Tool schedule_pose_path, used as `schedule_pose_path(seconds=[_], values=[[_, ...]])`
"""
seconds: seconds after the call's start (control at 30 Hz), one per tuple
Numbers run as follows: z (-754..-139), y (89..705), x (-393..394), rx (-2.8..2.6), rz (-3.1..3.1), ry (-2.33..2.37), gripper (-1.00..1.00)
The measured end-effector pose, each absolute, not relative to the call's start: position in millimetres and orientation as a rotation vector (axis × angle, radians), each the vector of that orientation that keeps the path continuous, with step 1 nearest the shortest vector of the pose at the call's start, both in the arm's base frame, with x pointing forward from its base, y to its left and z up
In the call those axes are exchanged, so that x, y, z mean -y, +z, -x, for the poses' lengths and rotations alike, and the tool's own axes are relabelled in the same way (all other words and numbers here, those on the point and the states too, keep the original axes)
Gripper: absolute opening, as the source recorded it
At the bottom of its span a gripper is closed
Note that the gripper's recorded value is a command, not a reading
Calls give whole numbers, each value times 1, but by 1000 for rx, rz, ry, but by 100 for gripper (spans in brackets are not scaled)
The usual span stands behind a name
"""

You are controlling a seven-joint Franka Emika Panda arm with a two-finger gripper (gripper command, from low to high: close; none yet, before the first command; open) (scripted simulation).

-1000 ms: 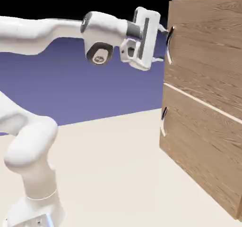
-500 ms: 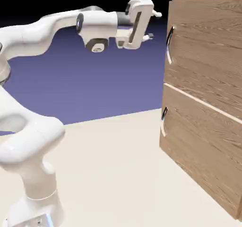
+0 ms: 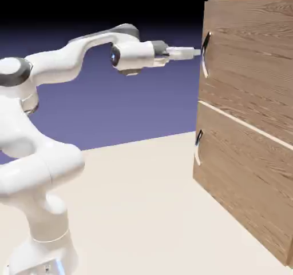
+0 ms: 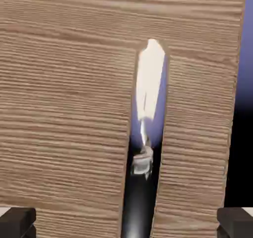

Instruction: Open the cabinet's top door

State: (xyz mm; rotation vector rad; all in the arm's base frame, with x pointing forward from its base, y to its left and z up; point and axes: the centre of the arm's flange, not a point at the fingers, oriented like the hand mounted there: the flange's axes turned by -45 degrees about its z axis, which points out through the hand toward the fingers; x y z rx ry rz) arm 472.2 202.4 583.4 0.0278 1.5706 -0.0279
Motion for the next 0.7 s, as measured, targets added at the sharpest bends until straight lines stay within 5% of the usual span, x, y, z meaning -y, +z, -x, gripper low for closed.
schedule_pose_path(seconds=[0.13, 0.17, 0.7], values=[[-513, 584, -202, -1570, -27, -29, 0], [-522, 583, -201, -1571, -28, -28, -100], [-399, 583, -150, -1562, 174, 179, -100]])
